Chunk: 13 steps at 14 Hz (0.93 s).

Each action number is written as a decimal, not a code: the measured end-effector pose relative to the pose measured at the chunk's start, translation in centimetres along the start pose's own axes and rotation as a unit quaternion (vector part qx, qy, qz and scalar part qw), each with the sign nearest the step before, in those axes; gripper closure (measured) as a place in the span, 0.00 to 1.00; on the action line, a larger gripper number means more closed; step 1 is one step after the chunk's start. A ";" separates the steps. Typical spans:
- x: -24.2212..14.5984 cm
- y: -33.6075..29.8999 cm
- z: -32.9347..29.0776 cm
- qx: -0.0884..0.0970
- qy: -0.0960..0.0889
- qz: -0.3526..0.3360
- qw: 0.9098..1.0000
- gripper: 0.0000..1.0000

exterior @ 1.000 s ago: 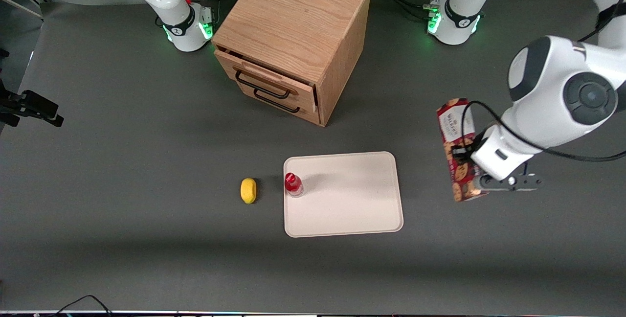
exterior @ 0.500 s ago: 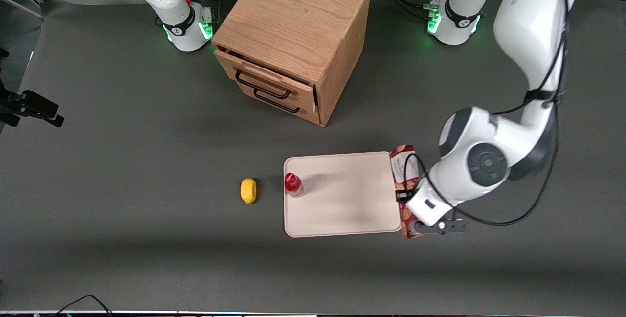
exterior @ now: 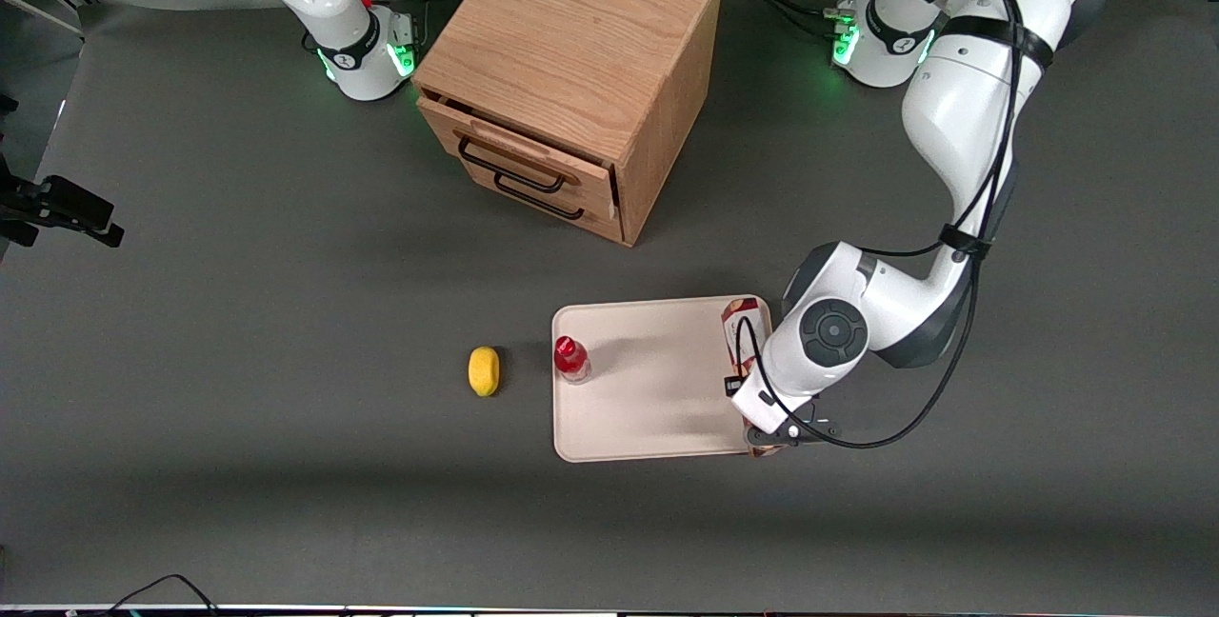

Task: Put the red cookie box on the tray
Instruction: 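Lift the box and carry it with the left gripper over the white tray, then lower the box onto the tray and open the left gripper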

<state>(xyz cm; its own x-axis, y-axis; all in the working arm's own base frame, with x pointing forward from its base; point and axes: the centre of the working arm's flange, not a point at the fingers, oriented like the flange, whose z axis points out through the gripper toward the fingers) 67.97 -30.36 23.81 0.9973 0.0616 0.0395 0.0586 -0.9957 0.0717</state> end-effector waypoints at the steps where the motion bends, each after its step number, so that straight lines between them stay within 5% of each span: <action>1: -0.3 0.0 0.6 -0.002 0.002 0.001 1.000 0.88; 5: -1.2 -0.5 2.3 0.002 -0.006 0.001 1.000 0.88; 9: -0.5 -1.4 1.6 0.000 0.001 -0.007 1.000 0.49; 13: 2.1 -4.0 -5.3 -0.015 0.048 -0.034 0.998 0.06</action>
<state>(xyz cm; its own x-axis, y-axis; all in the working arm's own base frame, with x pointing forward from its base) 69.57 -25.83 28.91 0.9821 0.1368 0.1295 0.1232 -0.9865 0.1076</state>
